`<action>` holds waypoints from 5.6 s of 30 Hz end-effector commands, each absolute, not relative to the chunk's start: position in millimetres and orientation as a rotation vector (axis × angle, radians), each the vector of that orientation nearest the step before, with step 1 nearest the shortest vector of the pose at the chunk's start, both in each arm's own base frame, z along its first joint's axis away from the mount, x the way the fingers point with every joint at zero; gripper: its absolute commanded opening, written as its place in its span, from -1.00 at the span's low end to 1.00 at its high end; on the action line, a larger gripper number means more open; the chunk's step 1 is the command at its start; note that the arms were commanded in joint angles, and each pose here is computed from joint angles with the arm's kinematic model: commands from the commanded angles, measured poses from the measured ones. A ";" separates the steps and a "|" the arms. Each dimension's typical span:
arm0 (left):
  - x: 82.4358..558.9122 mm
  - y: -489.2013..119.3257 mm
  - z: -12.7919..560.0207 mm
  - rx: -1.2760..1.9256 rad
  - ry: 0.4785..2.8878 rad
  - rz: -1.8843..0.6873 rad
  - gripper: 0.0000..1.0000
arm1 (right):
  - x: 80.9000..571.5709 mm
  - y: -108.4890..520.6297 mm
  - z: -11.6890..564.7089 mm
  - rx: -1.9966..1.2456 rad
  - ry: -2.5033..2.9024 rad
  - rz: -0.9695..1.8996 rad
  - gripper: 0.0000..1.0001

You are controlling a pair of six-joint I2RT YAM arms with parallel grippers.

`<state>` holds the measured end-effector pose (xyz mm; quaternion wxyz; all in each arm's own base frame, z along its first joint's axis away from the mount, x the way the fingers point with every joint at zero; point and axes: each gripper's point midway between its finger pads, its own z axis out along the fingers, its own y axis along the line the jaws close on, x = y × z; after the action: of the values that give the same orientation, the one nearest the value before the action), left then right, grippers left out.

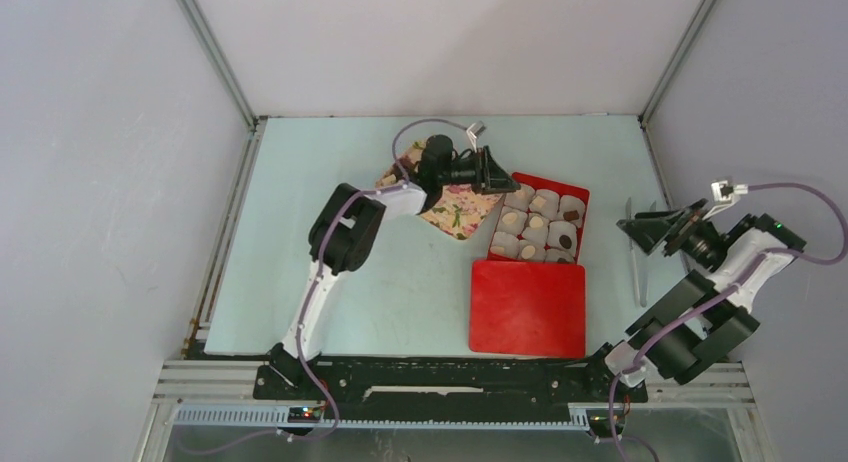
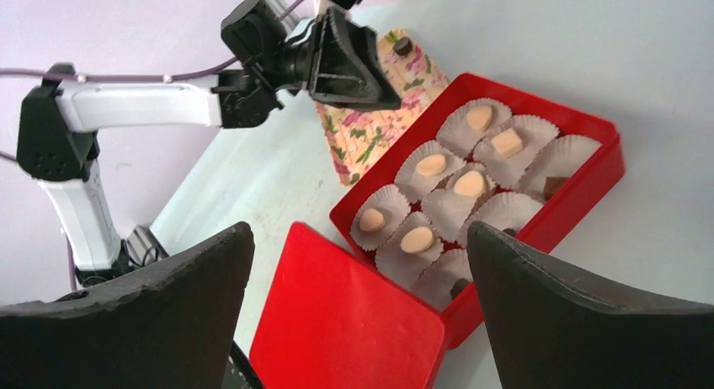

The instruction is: Pack the chocolate

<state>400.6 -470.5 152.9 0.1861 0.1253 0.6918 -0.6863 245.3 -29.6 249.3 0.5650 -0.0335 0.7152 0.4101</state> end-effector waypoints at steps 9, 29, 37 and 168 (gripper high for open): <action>400.9 -327.0 224.5 0.632 1.947 -0.953 0.37 | 292.1 -144.4 249.2 0.220 1.986 0.657 0.99; 235.4 -314.6 78.7 0.935 2.267 -1.128 0.29 | 253.1 -105.5 224.8 -0.032 1.926 0.245 0.91; 215.3 -349.4 77.2 0.980 2.205 -1.462 0.21 | 243.4 -89.6 226.1 -0.068 1.912 0.250 0.91; 296.1 -349.4 76.1 0.902 2.237 -0.954 0.49 | 445.2 23.0 113.6 -0.765 2.295 0.637 0.33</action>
<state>284.4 -338.0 85.5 0.2598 0.3282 0.8269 -0.3754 449.1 20.8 116.3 0.3322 -0.2662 0.8721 0.2413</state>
